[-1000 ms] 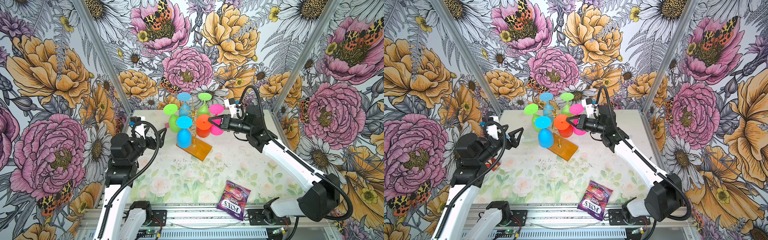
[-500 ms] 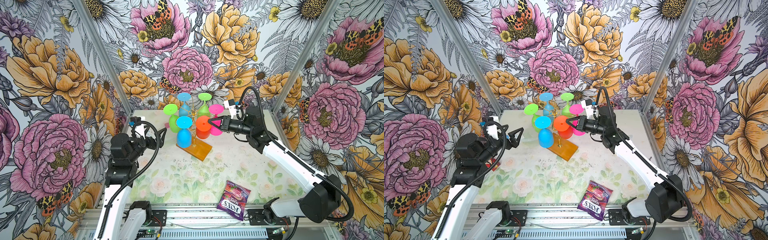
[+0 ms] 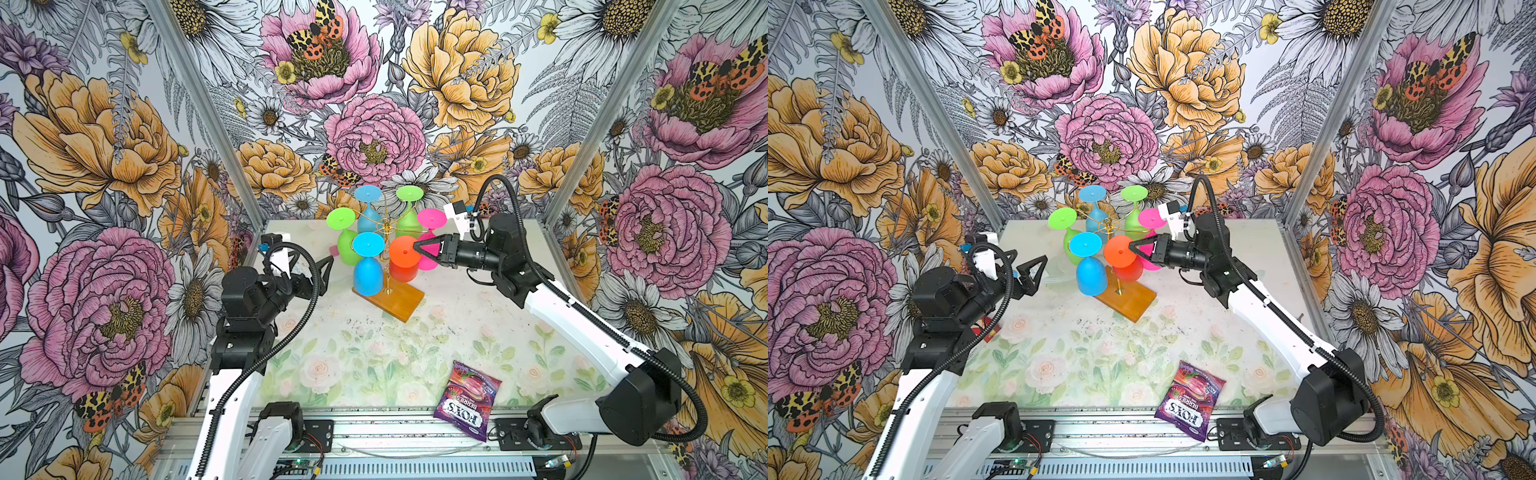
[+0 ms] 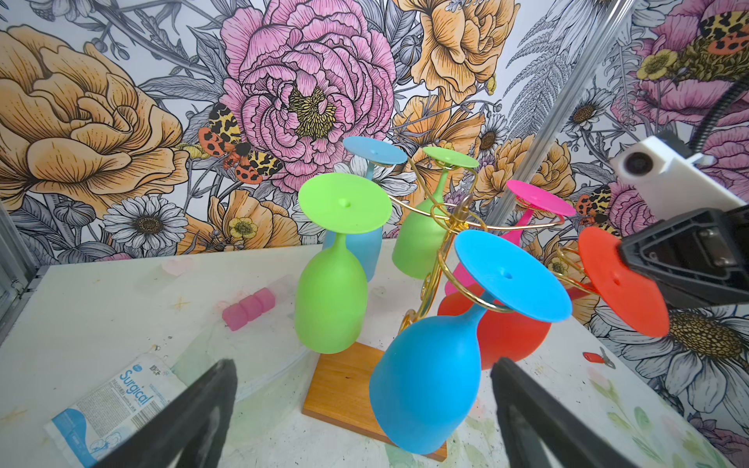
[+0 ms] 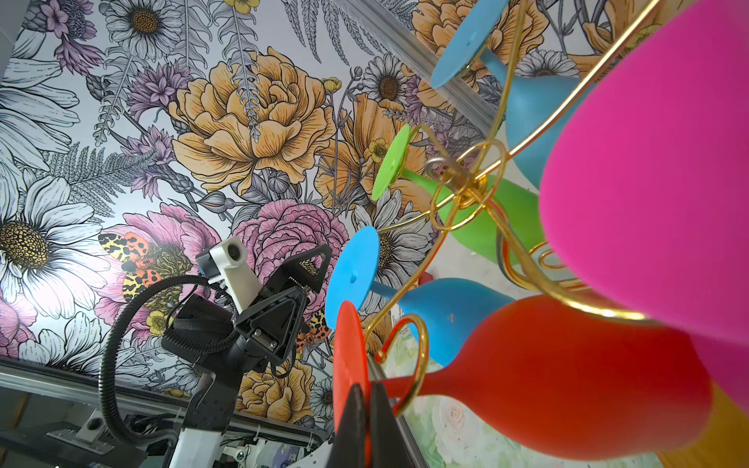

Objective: Take the wine glass off the wine glass rack
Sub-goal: Pick up the wine glass from the wine glass rack.

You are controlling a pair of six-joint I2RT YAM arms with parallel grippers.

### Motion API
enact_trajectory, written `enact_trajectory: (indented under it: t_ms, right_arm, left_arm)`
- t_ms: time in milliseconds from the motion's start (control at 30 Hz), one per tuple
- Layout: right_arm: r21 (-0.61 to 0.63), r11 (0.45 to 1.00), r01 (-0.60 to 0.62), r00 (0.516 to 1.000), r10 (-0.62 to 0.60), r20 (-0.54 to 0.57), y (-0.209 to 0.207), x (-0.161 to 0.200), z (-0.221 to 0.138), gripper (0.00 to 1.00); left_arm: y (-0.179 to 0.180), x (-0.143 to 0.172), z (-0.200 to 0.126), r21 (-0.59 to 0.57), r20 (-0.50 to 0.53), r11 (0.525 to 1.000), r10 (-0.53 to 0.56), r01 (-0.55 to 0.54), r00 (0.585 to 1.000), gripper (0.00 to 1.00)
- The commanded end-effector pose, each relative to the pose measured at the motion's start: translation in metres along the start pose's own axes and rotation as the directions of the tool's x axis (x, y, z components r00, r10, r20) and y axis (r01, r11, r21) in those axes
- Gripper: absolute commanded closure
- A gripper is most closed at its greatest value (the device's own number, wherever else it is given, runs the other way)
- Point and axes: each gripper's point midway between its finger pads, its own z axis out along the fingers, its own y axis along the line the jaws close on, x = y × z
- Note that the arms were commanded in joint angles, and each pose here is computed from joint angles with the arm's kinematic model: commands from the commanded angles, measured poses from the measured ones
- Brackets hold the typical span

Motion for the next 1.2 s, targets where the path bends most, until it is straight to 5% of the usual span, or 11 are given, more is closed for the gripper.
enact_trajectory:
  t_ms: [0, 1167]
  right_arm:
    - [-0.047, 0.999, 0.014, 1.000, -0.015, -0.012, 0.010, 0.001, 0.004, 1.00]
    - [-0.040, 0.998, 0.040, 0.996, -0.037, 0.076, 0.012, -0.042, 0.017, 1.00]
  left_arm:
    - [-0.002, -0.004, -0.002, 0.015, 0.023, 1.000, 0.019, -0.020, 1.000, 0.01]
    - [-0.004, -0.003, -0.003, 0.025, 0.020, 1.000, 0.018, -0.019, 1.000, 0.01]
